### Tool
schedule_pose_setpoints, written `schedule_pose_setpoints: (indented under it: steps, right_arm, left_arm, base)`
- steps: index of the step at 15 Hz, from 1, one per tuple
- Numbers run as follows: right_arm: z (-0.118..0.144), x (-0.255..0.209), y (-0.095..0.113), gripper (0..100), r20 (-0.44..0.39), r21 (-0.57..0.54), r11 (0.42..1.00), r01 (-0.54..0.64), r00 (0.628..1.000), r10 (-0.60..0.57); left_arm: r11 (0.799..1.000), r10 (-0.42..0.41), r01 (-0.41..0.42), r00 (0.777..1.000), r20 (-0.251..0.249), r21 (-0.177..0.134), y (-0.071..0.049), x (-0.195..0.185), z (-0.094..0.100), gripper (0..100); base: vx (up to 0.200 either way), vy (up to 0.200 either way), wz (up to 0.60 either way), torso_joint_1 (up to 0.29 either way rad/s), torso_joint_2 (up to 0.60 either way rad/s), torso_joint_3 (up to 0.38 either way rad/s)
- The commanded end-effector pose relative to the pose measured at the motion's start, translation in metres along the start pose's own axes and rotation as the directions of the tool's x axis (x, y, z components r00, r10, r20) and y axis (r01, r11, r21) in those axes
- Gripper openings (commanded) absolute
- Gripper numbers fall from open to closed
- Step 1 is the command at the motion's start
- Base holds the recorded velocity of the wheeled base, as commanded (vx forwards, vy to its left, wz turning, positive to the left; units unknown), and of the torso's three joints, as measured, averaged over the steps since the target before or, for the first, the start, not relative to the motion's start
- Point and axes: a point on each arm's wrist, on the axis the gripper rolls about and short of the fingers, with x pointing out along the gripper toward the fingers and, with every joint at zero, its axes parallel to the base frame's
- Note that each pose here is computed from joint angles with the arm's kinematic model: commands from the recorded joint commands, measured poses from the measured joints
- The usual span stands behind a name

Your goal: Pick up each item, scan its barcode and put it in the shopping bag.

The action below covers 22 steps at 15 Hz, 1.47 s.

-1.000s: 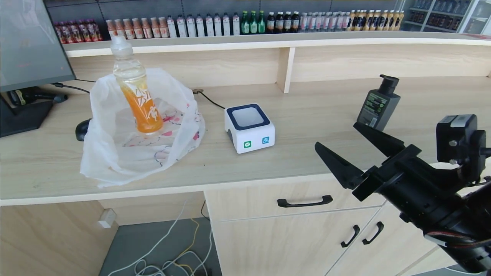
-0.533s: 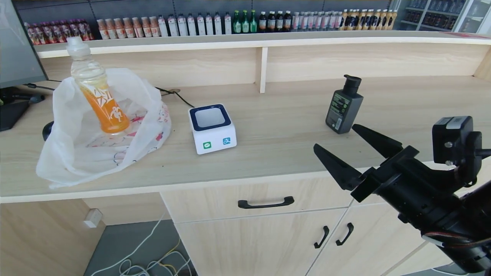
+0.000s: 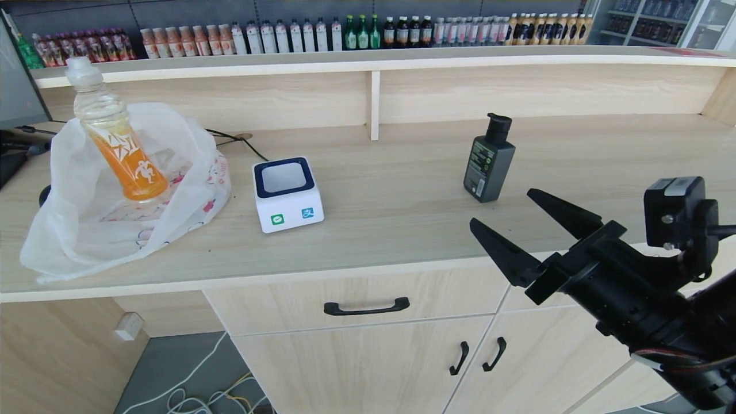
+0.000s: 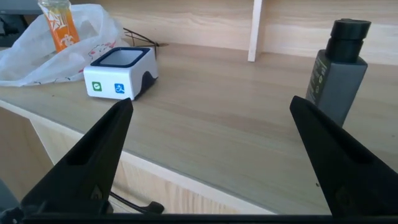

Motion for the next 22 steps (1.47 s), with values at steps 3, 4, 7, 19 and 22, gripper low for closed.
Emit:
schedule_pose_setpoints:
  steps: [3, 4, 7, 19, 22]
  right_arm:
    - [-0.001, 0.004, 0.000, 100, 0.001, 0.031, 1.000, 0.001, 1.000, -0.001]
    - [0.006, 0.015, -0.003, 100, 0.046, 0.068, 0.998, 0.010, 0.999, -0.013]
    - [0.020, 0.025, -0.020, 100, 0.101, 0.031, 0.997, 0.070, 0.992, -0.072]
    - [0.039, 0.090, -0.073, 100, -0.080, -0.028, 0.995, 0.096, 0.992, -0.098]
    - [0.025, 0.094, -0.103, 100, -0.111, -0.049, 0.994, 0.095, 0.989, -0.100]
  left_arm:
    - [1.000, 0.000, 0.000, 1.000, 0.000, 0.000, 0.000, 0.000, 0.000, 100]
    - [1.000, 0.000, 0.000, 1.000, 0.000, 0.000, 0.000, 0.000, 0.000, 100]
    - [1.000, 0.000, 0.000, 1.000, 0.000, 0.000, 0.000, 0.000, 0.000, 100]
    - [1.000, 0.000, 0.000, 1.000, 0.002, 0.000, 0.000, 0.000, 0.000, 100]
    - [1.000, 0.000, 0.000, 1.000, 0.002, 0.000, 0.000, 0.000, 0.000, 100]
  base:
    - [0.000, 0.000, 0.00, 0.000, 0.00, 0.000]
    - [0.000, 0.000, 0.00, 0.000, 0.00, 0.000]
    - [0.000, 0.000, 0.00, 0.000, 0.00, 0.000]
    - [0.000, 0.000, 0.00, 0.000, 0.00, 0.000]
    - [0.000, 0.000, 0.00, 0.000, 0.00, 0.000]
